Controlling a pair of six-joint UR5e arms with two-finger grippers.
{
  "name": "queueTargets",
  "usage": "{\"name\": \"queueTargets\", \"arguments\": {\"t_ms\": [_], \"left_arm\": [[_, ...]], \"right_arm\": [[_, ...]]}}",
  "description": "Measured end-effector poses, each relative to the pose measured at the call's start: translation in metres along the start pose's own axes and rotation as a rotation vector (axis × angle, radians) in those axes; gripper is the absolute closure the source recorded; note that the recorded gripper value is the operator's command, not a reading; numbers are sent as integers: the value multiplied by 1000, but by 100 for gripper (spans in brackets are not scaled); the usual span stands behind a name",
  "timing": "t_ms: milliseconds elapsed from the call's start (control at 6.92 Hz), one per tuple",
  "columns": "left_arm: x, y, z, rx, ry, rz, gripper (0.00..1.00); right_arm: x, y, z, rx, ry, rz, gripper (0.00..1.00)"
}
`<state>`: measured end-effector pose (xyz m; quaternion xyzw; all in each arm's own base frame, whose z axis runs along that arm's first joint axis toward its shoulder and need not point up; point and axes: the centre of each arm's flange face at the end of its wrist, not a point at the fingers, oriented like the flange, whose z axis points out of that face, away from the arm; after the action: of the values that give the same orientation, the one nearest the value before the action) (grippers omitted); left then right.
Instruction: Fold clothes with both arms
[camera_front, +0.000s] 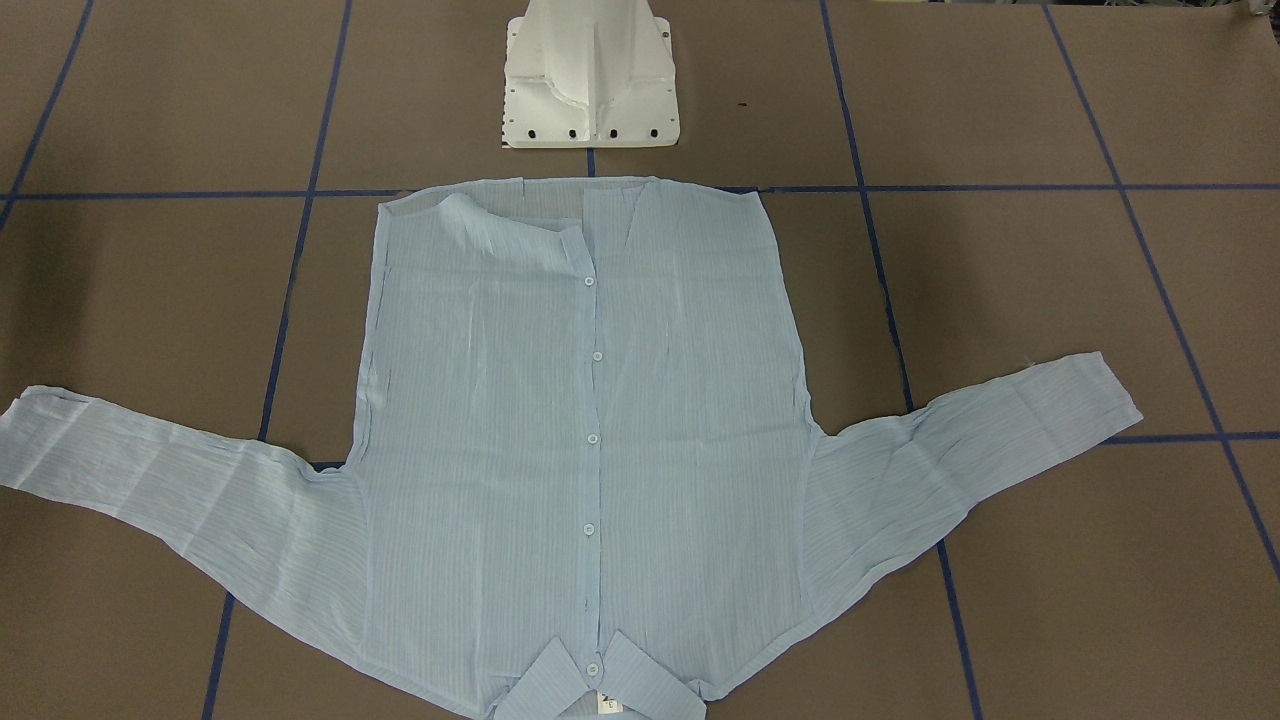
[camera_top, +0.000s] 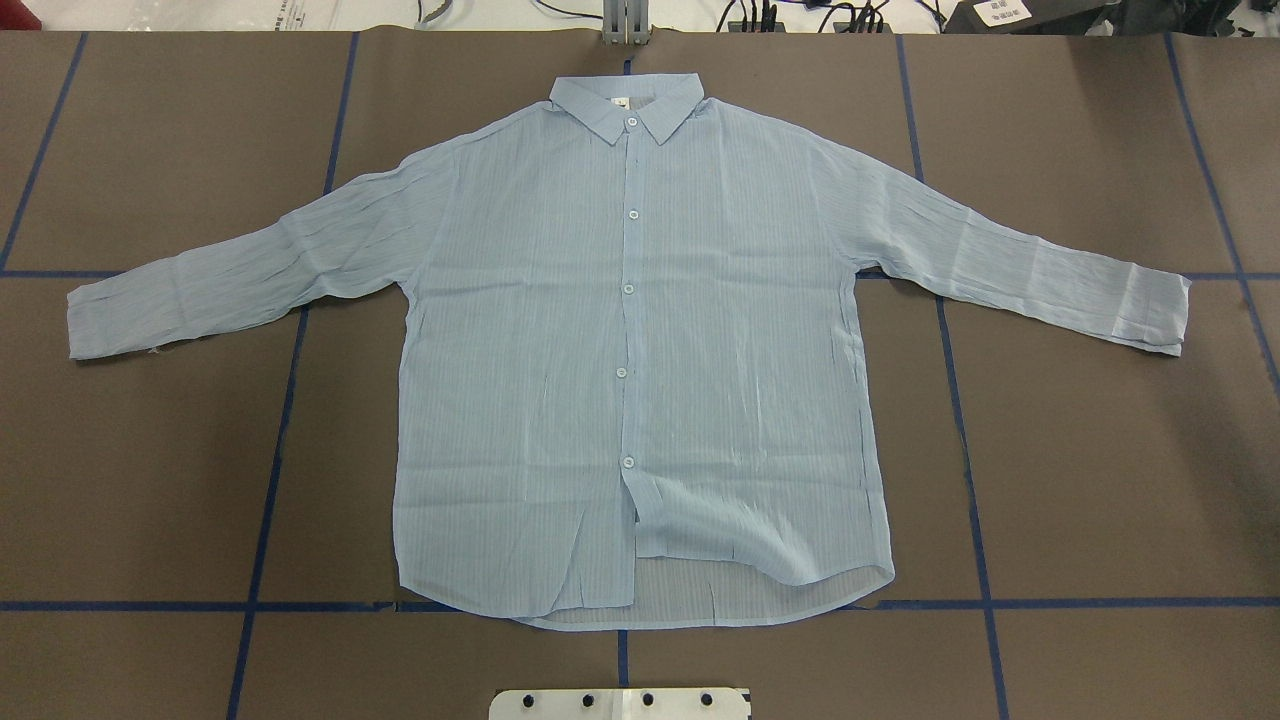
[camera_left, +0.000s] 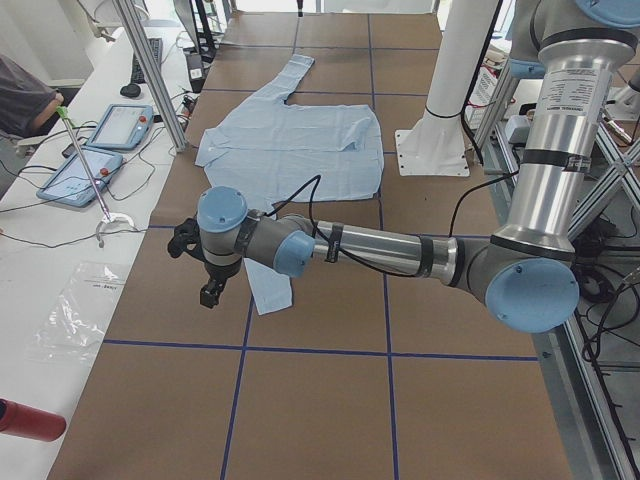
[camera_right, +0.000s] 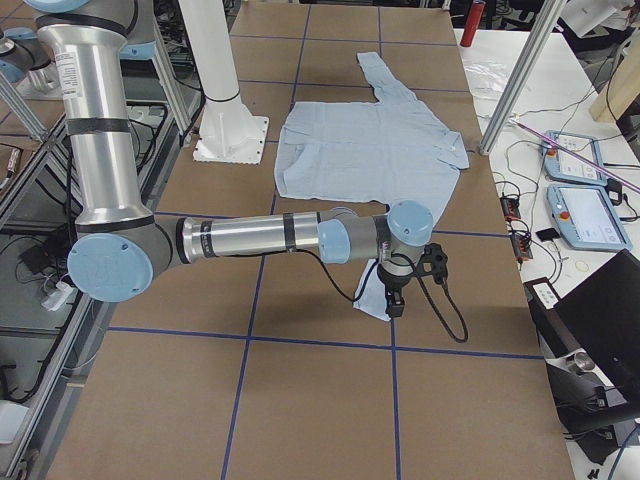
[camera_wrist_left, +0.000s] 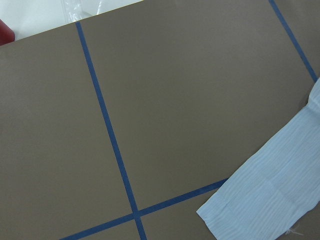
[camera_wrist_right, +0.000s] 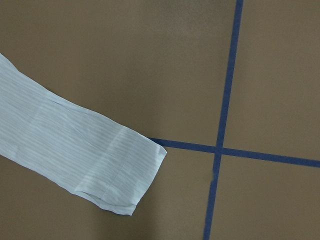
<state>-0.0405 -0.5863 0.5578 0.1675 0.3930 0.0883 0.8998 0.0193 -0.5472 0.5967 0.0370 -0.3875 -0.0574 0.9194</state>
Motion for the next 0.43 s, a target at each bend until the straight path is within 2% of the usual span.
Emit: {"name": "queueTargets", "arguments": {"t_ms": [433], "left_arm": [[-1, 16, -2, 0, 12, -21, 0]], "right_arm": [[0, -7, -12, -33, 13, -5, 0]]}}
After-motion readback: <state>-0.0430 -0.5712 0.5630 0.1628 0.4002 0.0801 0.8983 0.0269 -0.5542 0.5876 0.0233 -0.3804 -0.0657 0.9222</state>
